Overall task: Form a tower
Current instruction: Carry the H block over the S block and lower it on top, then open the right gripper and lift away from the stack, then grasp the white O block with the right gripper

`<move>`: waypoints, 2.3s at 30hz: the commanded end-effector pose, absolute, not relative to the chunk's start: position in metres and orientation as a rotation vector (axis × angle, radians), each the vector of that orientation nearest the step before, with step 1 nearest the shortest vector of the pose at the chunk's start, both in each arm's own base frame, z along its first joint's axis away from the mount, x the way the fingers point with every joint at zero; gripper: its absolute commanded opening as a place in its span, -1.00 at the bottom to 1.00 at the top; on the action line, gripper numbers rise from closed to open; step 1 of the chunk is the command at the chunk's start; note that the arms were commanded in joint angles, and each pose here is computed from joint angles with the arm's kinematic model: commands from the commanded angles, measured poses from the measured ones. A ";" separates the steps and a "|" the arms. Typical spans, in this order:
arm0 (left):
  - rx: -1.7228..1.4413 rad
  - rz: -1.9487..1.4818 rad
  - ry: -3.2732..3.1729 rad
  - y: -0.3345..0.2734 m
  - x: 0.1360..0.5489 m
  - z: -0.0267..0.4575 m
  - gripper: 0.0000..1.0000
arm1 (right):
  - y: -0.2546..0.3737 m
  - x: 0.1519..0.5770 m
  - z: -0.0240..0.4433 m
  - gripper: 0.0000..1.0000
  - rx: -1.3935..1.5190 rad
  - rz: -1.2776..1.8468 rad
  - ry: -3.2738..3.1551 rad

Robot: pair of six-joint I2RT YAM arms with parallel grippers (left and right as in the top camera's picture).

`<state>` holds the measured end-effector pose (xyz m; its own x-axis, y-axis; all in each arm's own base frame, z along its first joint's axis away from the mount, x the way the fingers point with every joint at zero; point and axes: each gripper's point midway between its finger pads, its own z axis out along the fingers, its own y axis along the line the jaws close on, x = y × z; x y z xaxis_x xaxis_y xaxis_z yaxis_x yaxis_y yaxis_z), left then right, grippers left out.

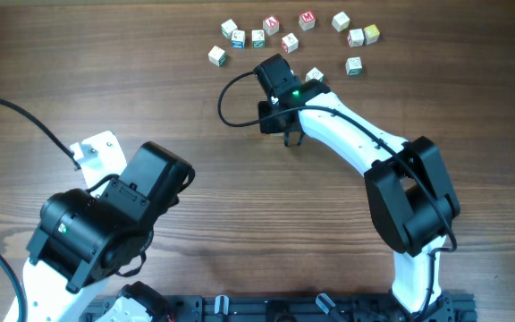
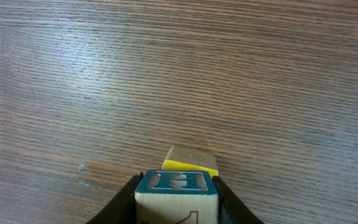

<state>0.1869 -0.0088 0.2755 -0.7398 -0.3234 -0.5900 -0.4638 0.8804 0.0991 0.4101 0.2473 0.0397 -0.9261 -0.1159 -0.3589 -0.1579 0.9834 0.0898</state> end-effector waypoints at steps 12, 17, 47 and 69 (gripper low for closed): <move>-0.596 0.312 2.456 -0.007 0.186 0.276 1.00 | 0.243 0.415 0.035 -0.14 -0.070 0.122 2.772; -0.595 0.312 2.457 -0.007 0.186 0.276 1.00 | 0.247 0.420 0.038 0.44 -0.069 0.142 2.749; -0.595 0.312 2.457 -0.007 0.186 0.276 1.00 | 0.145 0.541 -0.009 0.77 0.676 0.195 2.558; -0.596 0.311 2.456 -0.007 0.186 0.276 1.00 | 0.192 0.432 0.148 -0.53 -0.168 0.275 2.729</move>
<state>0.1869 -0.0088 0.2755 -0.7398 -0.3234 -0.5900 -0.4638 0.8804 0.0991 0.4466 0.1771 0.1556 -0.9042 0.0164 -0.4267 -0.0680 0.9810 0.1818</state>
